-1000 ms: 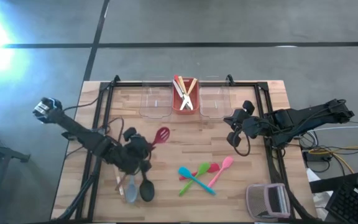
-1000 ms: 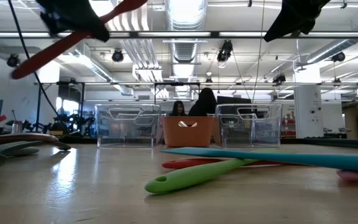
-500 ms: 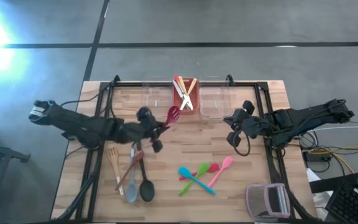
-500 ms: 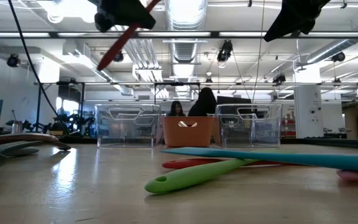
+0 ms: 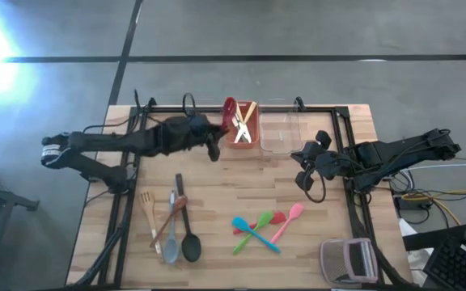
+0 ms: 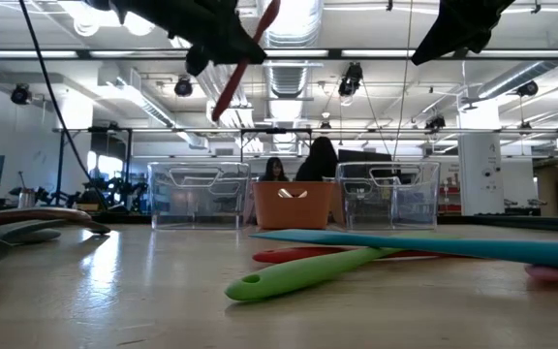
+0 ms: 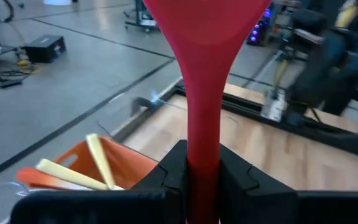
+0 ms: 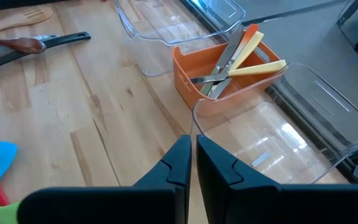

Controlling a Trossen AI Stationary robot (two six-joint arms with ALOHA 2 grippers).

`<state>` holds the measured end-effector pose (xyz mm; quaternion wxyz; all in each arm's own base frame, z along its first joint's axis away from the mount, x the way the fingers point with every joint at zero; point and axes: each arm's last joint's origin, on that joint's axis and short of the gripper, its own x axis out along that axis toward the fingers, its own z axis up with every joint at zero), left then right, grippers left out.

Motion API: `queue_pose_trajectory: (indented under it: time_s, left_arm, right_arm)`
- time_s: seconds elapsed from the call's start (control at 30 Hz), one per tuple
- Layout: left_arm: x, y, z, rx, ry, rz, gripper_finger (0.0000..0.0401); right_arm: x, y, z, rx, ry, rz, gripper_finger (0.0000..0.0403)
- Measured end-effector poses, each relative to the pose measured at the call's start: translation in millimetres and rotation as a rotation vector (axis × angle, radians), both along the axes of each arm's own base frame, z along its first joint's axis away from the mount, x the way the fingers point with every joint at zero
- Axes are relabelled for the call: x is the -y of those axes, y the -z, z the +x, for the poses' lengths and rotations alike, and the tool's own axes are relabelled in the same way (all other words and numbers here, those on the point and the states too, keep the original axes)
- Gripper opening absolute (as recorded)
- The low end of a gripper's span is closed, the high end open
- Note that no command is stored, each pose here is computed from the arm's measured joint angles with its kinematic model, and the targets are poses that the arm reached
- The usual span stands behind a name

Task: Pick & Place Kitchen Items
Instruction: Put the red serving spoon into the left transparent bin

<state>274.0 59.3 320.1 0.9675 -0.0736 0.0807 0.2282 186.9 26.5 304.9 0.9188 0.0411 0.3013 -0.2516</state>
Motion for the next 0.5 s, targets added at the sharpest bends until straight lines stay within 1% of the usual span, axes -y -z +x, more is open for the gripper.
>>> queue_pose_trajectory:
  time_s: [0.27,0.4,0.5]
  left_arm:
    - [-67,13,-1,0.029,-0.133,-0.009,0.0049]
    - [-102,26,-3,0.053,-0.174,-0.055,0.0049]
    - [-120,37,-4,0.051,-0.197,-0.087,0.0049]
  right_arm:
    - [0,0,0,0.000,-0.001,-0.001,0.0018]
    - [0,0,0,0.001,-0.001,0.003,0.0018]
    - [0,0,0,0.001,-0.001,0.003,0.0018]
